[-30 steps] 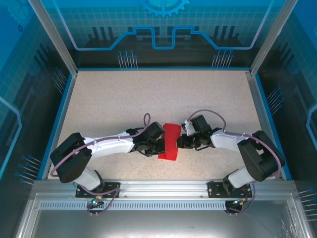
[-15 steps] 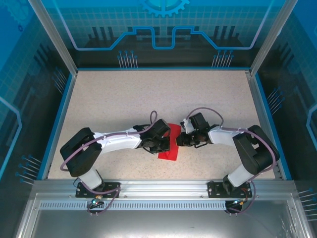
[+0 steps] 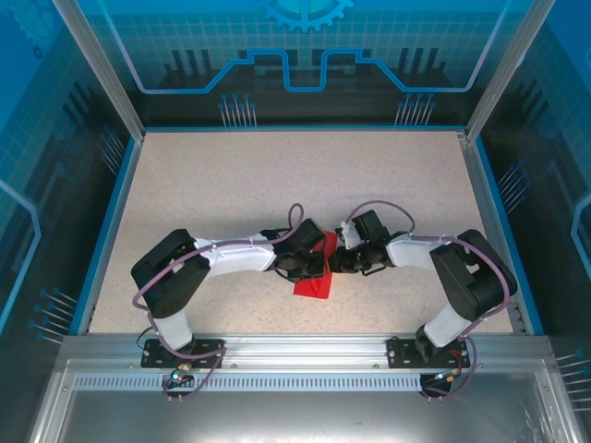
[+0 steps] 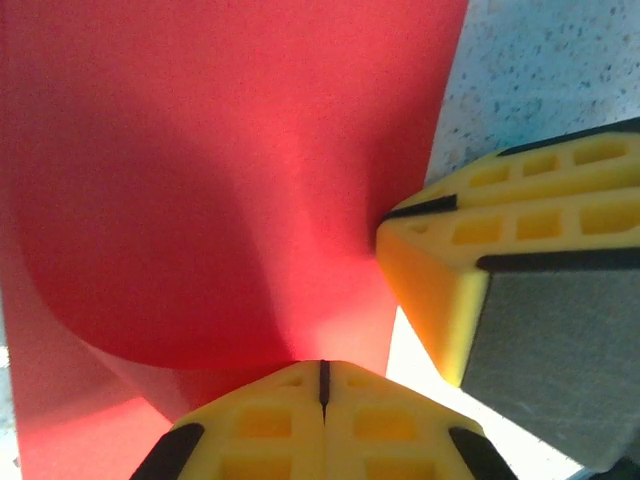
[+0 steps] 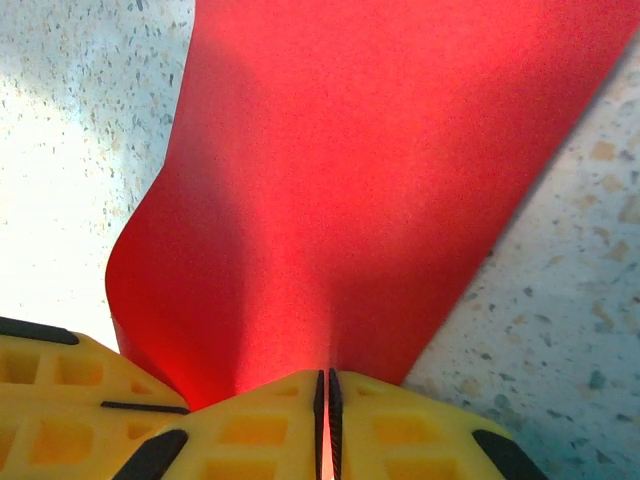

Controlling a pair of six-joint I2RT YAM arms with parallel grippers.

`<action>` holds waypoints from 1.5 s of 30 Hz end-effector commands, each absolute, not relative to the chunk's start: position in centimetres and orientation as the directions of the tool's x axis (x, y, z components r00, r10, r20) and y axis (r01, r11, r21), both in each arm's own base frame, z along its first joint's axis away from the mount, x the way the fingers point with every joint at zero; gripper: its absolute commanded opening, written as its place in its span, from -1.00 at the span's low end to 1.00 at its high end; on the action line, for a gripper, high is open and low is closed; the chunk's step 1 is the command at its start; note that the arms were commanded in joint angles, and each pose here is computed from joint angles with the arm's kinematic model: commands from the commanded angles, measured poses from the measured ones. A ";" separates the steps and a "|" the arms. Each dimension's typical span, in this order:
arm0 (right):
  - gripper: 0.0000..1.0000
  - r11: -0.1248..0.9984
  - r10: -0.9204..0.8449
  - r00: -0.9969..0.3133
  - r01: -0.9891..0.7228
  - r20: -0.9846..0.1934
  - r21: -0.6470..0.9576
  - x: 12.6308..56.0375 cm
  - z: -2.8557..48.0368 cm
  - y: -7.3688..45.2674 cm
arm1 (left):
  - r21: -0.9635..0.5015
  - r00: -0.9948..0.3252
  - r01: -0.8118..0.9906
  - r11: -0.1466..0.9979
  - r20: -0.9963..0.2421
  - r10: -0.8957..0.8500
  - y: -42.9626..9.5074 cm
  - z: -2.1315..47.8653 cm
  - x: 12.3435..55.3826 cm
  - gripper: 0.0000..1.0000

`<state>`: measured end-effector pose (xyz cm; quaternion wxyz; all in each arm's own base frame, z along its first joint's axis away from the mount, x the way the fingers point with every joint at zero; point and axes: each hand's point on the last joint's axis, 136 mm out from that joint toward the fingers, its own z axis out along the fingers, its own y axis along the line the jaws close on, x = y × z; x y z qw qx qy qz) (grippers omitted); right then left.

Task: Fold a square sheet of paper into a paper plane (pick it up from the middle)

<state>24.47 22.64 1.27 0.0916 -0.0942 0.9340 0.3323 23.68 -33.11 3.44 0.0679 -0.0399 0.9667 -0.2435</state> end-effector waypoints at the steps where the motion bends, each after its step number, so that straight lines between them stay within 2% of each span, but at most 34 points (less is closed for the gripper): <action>1: -0.74 0.748 -0.114 -0.965 -0.239 -0.235 0.619 24.9 1.5 22.8 | -0.493 -0.987 -0.044 0.869 -0.111 -0.113 -33.7 3.6 24.5 -0.97; 17: -0.74 0.763 -0.091 -0.953 -0.252 -0.287 0.595 26.5 3.9 21.3 | -0.487 -0.980 -0.079 0.870 -0.120 -0.156 -33.5 2.7 26.2 -0.97; 31: -0.76 0.771 -0.122 -0.968 -0.232 -0.221 0.593 26.8 0.8 21.7 | -0.493 -0.982 -0.073 0.867 -0.119 -0.150 -34.3 2.7 26.9 -0.96; 45: -0.78 0.766 -0.122 -0.971 -0.225 -0.206 0.602 26.5 0.3 21.7 | -0.508 -0.985 -0.063 0.859 -0.110 -0.137 -35.2 2.4 27.2 -0.96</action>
